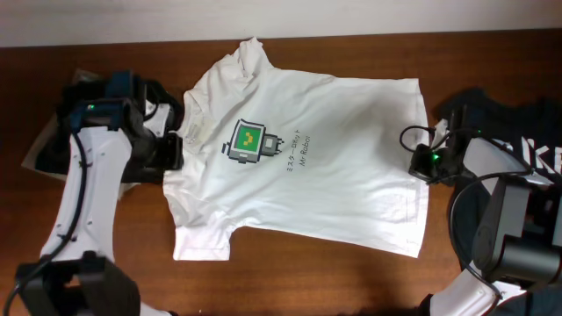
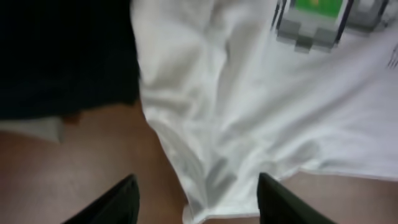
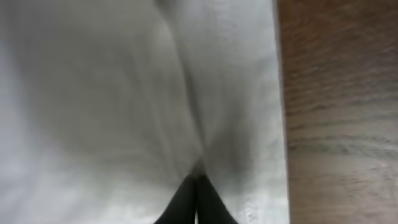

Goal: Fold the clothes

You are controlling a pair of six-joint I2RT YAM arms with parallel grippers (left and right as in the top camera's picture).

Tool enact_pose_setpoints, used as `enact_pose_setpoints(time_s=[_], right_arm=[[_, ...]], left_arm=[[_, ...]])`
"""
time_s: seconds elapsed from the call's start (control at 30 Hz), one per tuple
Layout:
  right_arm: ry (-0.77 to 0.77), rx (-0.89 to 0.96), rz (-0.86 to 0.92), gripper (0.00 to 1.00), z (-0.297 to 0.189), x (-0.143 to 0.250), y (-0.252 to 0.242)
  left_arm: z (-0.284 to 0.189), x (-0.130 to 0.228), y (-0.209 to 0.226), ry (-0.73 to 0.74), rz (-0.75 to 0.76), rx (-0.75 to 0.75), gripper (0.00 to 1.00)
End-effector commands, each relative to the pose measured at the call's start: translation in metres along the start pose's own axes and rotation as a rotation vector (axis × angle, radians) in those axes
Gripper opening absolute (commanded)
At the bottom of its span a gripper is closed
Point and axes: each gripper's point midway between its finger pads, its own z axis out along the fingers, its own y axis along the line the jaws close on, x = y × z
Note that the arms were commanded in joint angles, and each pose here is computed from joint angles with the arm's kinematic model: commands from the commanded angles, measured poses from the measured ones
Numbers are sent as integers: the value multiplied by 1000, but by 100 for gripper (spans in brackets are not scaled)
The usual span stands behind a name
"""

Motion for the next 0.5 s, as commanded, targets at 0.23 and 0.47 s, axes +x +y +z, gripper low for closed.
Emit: enact_pose_setpoints(time_s=[0.23, 0.47], right_arm=[[126, 330, 369, 4, -24, 18, -100], [25, 185, 227, 13, -108, -31, -50]], left_arm=[[35, -41, -1, -74, 22, 34, 64], [139, -20, -1, 171, 21, 66, 27]])
